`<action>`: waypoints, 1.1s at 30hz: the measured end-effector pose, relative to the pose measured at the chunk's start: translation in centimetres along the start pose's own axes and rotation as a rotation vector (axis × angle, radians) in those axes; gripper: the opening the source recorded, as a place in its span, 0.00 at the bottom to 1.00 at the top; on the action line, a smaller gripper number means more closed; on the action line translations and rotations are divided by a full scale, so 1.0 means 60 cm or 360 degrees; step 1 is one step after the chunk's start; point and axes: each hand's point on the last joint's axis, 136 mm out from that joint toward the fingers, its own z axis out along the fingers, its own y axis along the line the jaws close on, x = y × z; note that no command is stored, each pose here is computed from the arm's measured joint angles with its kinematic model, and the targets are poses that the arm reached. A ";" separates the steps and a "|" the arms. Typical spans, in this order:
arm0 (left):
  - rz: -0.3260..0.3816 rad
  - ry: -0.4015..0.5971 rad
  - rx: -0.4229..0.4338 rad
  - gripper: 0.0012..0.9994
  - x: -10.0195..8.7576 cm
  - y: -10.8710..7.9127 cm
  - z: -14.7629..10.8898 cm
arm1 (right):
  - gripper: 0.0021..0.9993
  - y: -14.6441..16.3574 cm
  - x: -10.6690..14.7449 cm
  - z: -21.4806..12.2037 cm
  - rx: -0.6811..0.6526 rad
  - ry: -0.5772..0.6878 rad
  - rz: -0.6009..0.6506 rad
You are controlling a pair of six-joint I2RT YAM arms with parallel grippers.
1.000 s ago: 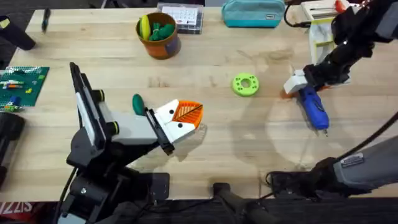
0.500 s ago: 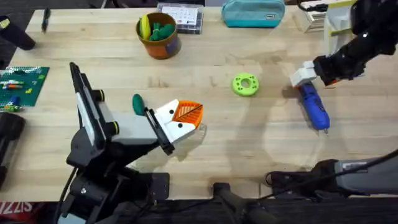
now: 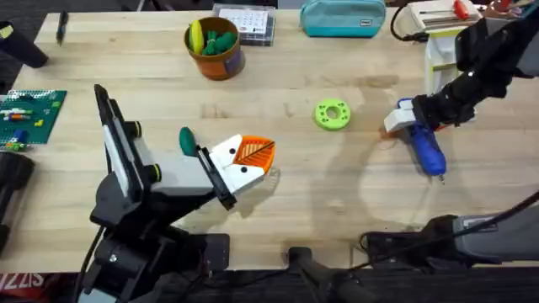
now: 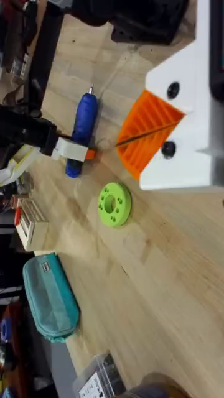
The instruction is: Pick up the gripper from the table and insert it into the empty holder that is missing its gripper. Then pick up a screw, insert it into the mounting hole, and use the screwdriver to tighten it. Finally, clean up the table by picking up the vegetable and placing it into the bucket.
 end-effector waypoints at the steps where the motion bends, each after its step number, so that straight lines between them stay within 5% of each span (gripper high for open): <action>1: 0.0000 0.0000 0.0000 0.01 0.000 0.000 0.000 | 0.99 0.000 -0.001 0.000 0.0001 -0.0004 0.0000; 11: 0.0000 0.0000 0.0000 0.01 0.000 0.000 0.000 | 0.99 -0.010 -0.038 -0.001 0.0039 -0.0151 0.0001; 21: 0.0000 0.0000 0.0000 0.01 0.000 0.000 0.000 | 0.85 -0.006 -0.025 0.000 0.0022 -0.0100 0.0006; 30: 0.0000 0.0000 0.0000 0.01 0.000 0.000 0.000 | 0.63 -0.006 -0.023 0.000 0.0020 -0.0093 0.0003; 33: 0.0000 0.0000 0.0000 0.01 0.000 0.000 0.000 | 0.42 -0.006 -0.024 0.000 0.0022 -0.0095 -0.0001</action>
